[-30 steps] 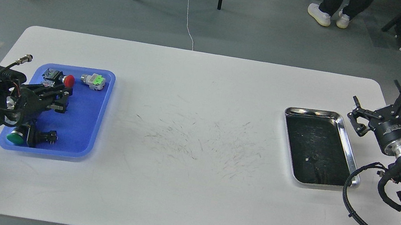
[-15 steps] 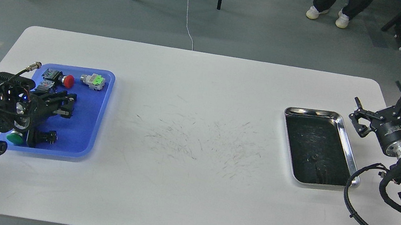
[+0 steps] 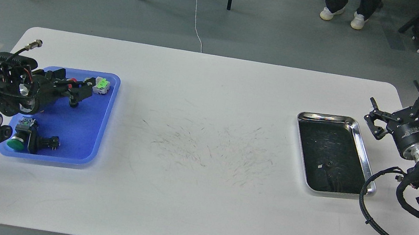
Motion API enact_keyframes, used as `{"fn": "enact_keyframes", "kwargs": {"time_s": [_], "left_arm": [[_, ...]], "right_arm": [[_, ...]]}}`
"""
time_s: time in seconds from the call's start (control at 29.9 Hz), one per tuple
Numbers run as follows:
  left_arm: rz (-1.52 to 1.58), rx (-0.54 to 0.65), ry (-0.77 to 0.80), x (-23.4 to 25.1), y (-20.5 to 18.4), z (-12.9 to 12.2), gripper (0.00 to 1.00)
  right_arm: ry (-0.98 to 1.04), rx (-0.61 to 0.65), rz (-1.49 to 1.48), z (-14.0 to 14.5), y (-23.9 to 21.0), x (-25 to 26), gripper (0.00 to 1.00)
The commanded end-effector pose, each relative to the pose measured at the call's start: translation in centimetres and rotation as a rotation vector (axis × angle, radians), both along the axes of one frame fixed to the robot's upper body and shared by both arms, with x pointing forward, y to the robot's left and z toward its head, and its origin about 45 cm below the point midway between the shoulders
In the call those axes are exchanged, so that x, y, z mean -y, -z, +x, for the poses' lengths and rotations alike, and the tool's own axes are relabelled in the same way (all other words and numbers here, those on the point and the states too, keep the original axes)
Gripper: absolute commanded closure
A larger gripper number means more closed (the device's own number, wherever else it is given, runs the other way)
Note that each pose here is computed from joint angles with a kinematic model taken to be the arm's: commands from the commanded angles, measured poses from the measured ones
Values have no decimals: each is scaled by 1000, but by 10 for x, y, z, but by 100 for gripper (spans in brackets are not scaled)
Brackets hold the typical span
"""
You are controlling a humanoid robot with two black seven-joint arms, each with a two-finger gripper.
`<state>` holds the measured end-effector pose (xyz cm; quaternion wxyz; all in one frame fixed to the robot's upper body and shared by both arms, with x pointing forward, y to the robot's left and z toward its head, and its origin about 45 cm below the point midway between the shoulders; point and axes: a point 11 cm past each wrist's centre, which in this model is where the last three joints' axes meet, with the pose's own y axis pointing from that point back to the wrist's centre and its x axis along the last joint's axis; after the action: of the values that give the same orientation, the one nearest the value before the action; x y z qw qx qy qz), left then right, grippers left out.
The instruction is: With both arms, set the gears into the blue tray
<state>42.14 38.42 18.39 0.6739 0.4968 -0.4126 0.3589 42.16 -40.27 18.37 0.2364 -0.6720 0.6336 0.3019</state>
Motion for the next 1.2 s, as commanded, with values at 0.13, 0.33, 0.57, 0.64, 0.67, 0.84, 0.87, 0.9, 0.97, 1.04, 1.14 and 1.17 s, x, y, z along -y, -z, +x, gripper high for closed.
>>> {"fn": "enact_keyframes", "kwargs": {"time_s": [0.13,0.33,0.57,0.64,0.67,0.84,0.87,0.9,0.97,1.04,1.14,1.17], "left_arm": [[-303,205,-80,19,-119,57,2],[-712,241,-285,28,-132,83,2],[-1208,136,-439,66,-109,99,2],[-1309,76,-432,82,-102,101,2],[-1345,53,-431,85,-98,100,2],[-1513,-98,-438,87,-61,88,2],[-1565,-119,-443,84,-57,86,2],[-1609,-139,-442,82,-54,85,2],[-1644,-172,-426,81,-50,82,2],[-1648,-186,-425,79,-45,79,2],[-1653,-186,-428,79,-42,78,2],[-1655,-183,-429,79,-43,78,2]], "right_arm": [[-42,25,-16,12,-15,-11,3],[-96,34,-52,21,-25,-25,3],[-148,97,-60,30,-53,-40,3],[-166,123,-75,30,-66,-41,3],[-171,132,-80,31,-72,-42,3],[-221,126,-160,36,-113,-48,3],[-240,134,-179,38,-124,-53,3],[-261,132,-213,39,-131,-59,3],[-309,122,-322,41,-140,-69,3],[-368,100,-485,40,-145,-79,3],[-469,51,-801,26,-142,-85,3],[-497,34,-894,20,-138,-83,3]]}}
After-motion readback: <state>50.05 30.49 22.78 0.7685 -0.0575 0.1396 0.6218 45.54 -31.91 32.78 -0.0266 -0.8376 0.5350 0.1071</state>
